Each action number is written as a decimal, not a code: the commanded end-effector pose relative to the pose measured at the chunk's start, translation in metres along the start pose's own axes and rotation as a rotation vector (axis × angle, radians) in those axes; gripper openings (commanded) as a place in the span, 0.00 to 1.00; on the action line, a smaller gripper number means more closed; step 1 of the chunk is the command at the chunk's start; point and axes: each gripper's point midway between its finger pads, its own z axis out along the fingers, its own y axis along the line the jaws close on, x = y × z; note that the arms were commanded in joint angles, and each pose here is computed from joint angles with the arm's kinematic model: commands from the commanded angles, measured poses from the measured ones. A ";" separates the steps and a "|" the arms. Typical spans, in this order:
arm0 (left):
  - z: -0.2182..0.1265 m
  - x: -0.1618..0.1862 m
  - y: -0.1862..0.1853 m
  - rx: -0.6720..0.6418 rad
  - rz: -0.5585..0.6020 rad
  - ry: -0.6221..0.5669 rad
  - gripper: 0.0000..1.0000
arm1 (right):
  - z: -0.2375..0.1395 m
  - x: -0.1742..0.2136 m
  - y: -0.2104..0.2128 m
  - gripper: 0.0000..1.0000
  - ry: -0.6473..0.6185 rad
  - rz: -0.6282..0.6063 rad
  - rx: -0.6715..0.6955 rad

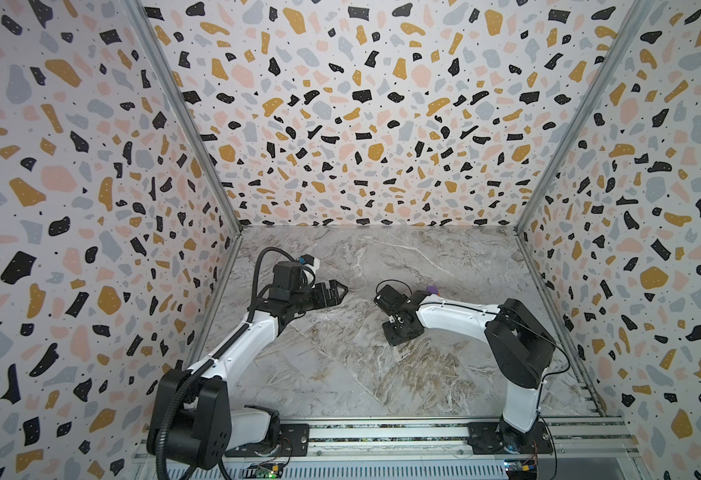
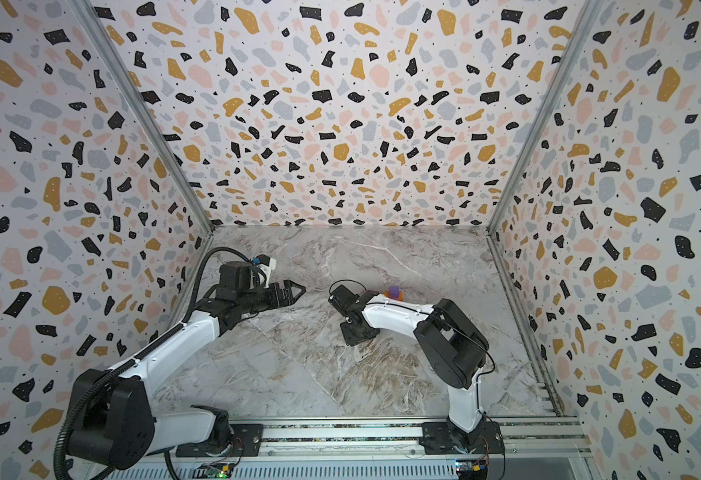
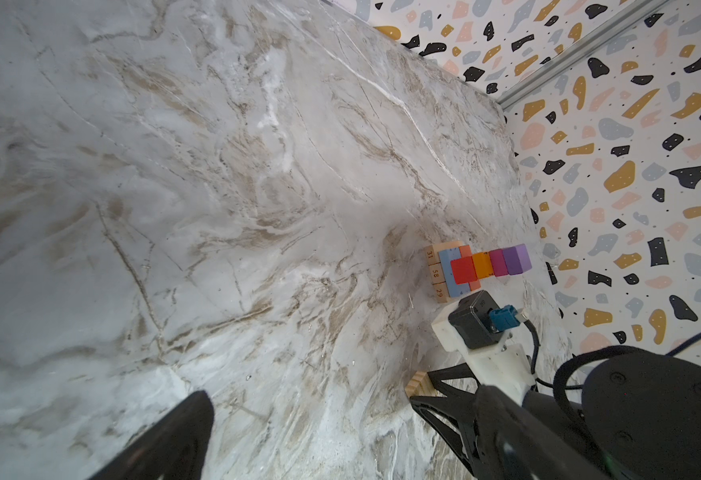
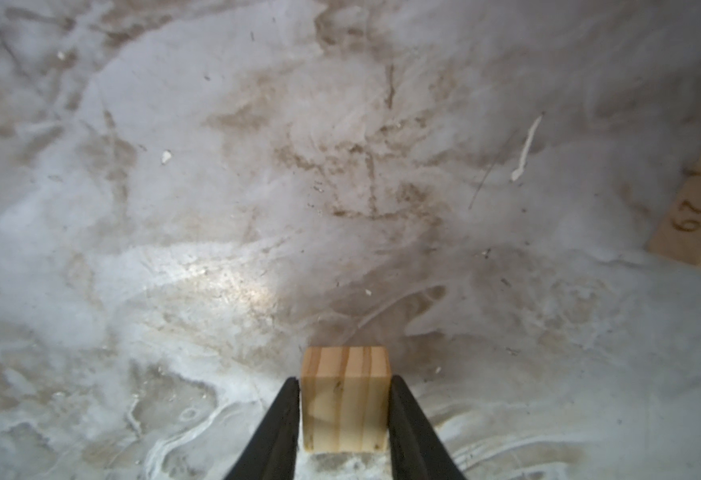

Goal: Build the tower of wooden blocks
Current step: 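Lift the wooden cube with the right gripper off the table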

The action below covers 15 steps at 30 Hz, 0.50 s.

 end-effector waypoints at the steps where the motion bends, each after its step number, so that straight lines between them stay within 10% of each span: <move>1: -0.005 -0.006 -0.004 0.009 0.024 -0.026 1.00 | -0.003 -0.001 0.001 0.34 0.001 0.001 0.004; 15: -0.004 -0.006 -0.004 0.012 0.021 -0.025 1.00 | -0.032 -0.016 -0.003 0.24 -0.054 0.025 0.004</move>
